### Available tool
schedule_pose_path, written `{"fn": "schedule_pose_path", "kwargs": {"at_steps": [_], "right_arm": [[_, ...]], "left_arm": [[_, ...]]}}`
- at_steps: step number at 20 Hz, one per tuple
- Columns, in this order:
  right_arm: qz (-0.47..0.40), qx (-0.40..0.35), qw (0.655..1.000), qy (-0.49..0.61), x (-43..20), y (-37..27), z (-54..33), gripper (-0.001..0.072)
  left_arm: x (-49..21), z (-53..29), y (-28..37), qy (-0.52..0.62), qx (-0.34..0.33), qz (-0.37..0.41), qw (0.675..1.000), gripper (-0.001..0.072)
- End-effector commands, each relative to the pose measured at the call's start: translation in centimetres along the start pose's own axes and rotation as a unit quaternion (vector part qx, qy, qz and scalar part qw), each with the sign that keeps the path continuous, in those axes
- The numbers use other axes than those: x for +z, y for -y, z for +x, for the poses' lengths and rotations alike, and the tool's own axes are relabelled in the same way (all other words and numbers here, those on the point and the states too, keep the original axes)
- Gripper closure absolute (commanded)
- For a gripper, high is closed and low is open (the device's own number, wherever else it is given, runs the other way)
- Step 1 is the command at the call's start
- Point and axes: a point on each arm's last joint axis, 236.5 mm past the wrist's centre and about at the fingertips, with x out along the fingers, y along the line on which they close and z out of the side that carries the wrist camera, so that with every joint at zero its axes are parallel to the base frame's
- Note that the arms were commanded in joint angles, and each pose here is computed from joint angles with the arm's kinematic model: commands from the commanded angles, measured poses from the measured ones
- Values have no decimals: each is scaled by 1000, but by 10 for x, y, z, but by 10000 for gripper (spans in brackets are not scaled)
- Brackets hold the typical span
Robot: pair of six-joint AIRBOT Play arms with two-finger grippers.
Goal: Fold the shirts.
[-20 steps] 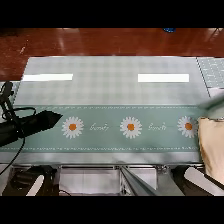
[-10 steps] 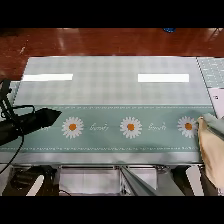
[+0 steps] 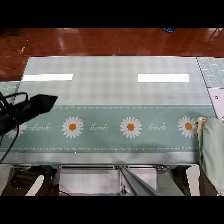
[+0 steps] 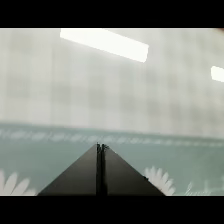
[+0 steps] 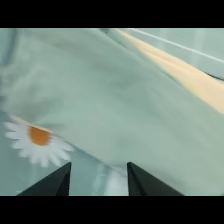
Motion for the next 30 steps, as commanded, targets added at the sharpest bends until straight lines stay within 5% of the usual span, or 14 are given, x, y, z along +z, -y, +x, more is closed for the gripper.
{"fn": "schedule_pose_path", "kwargs": {"at_steps": [1, 4, 6, 8, 11, 14, 30], "right_arm": [[-52, 274, 960, 30, 19, -156, -12, 303], [-215, 363, 906, -27, -66, -270, -7, 305], [-350, 390, 850, -46, -144, -324, -7, 545], [-473, 382, 793, -38, -205, -353, -1, 686], [-573, 205, 793, -36, -213, -323, 64, 691], [-597, 43, 798, -67, -185, -265, 111, 691], [-599, 30, 797, -80, -189, -258, 118, 691]], "left_arm": [[58, 13, 51, 49, -73, 2, 996, 683], [67, 56, 114, -21, -123, 87, 988, 683], [48, 92, 130, -113, -109, 176, 972, 684], [27, 118, 97, -207, -19, 221, 953, 684], [15, 132, 2, -267, 172, 178, 931, 683], [-13, 132, -35, -302, 217, 148, 916, 683], [-46, 130, -58, -344, 237, 138, 898, 683]]}}
